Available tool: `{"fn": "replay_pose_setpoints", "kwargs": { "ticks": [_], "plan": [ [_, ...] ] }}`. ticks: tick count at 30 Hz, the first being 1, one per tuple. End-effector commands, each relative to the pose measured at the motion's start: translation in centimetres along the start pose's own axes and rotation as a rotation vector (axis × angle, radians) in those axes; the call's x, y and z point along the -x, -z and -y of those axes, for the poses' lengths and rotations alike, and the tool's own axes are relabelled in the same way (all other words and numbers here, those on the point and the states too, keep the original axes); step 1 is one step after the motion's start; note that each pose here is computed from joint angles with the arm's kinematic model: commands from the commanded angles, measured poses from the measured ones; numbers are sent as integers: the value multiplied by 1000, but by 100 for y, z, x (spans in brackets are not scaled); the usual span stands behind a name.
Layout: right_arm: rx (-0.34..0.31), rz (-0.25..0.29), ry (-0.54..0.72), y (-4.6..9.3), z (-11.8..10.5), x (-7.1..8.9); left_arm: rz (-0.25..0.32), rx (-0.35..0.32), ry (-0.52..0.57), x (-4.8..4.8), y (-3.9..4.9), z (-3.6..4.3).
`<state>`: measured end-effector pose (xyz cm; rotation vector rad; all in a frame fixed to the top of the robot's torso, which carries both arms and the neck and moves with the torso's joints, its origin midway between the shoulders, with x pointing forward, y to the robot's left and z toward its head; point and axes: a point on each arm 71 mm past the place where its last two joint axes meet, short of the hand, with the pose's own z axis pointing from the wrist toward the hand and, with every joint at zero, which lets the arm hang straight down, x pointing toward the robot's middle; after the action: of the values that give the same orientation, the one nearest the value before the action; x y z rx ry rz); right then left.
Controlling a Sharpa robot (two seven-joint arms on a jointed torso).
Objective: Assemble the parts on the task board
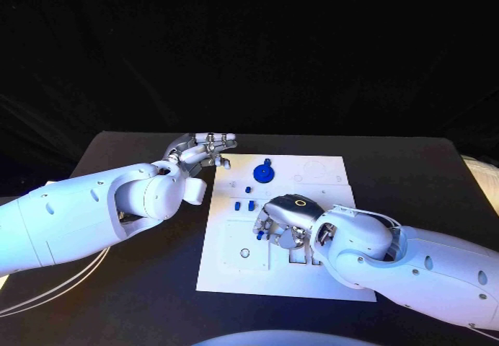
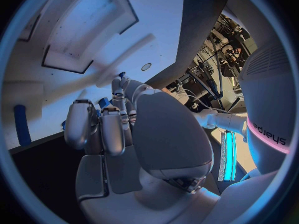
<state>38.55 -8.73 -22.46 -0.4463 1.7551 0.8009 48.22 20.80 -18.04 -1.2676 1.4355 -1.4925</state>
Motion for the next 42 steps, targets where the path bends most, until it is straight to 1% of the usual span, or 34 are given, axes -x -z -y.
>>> {"fn": "replay_pose_setpoints", "kwargs": {
  "ticks": [1,13,17,20,23,27,30,37,42],
  "plan": [
    [-3,-27,30,6,-9,-31,-23,-5,3,-22,-3,6],
    [-11,-22,52,18,-14,-23,-25,-1,4,-16,-3,3],
    [-13,-43,59,10,-21,-38,-25,0,4,-17,-3,3],
    [-21,-75,69,-1,-23,-63,-26,0,4,-18,-3,2],
    [-27,-94,74,-12,-23,-79,-27,2,5,-21,-2,1],
    [-30,-98,74,-22,-18,-85,-29,3,5,-24,-2,1],
    [-32,-87,68,-29,-13,-80,-29,4,5,-22,-1,0],
    [-39,-30,46,-40,-3,-43,-29,5,5,-22,-1,-1],
    [-35,14,29,-10,1,-6,-30,7,5,-18,-1,-2]
  ]
}}
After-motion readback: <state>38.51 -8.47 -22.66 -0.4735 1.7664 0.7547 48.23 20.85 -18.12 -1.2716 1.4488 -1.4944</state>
